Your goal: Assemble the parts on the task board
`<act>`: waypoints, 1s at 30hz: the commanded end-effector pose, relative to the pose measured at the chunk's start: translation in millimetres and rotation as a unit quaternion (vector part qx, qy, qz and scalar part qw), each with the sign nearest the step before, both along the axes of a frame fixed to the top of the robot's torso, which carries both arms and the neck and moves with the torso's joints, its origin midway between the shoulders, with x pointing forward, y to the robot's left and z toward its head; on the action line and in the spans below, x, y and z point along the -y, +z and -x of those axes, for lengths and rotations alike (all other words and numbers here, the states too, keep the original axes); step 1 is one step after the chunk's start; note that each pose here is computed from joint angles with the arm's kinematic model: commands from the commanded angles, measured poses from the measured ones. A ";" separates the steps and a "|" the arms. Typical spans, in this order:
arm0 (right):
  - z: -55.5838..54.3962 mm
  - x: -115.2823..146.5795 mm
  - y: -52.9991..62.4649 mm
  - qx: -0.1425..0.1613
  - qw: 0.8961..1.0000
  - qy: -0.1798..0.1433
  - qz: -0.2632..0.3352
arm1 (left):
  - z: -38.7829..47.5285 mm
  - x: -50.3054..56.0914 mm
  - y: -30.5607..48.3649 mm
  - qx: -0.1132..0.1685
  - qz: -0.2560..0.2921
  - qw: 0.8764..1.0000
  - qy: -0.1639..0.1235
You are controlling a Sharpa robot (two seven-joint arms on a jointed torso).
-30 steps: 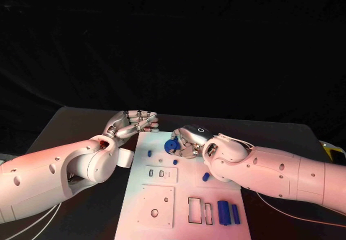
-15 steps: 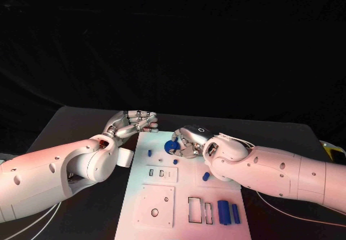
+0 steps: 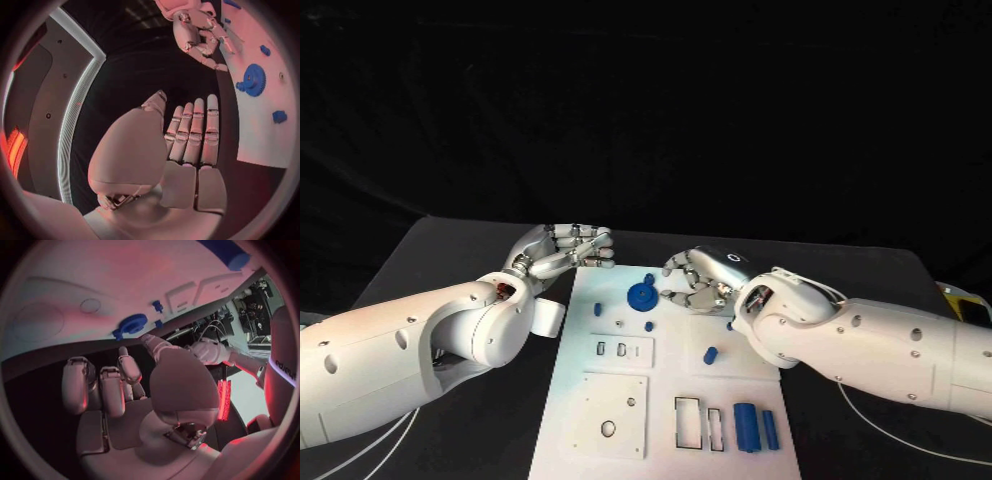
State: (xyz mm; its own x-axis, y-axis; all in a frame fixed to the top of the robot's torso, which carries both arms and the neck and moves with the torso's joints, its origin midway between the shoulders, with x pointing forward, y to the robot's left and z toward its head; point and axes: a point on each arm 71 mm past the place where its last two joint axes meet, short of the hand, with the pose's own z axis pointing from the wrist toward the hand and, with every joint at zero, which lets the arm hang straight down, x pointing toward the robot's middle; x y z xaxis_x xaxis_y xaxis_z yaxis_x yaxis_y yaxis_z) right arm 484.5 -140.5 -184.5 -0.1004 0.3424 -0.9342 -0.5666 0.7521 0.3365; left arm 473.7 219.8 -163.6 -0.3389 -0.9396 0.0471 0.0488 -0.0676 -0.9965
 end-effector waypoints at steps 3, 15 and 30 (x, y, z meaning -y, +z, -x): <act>0.6 44.4 13.5 -0.080 0.989 -0.014 -0.122 | 0.3 0.8 1.5 0.003 0.006 1.000 -0.008; 10.5 128.4 10.5 -0.153 0.981 -0.021 -0.119 | -1.5 2.2 0.1 0.003 0.008 1.000 -0.011; 12.5 156.2 -17.8 -0.120 0.988 -0.078 -0.062 | -3.4 4.2 -1.1 0.003 0.009 1.000 -0.012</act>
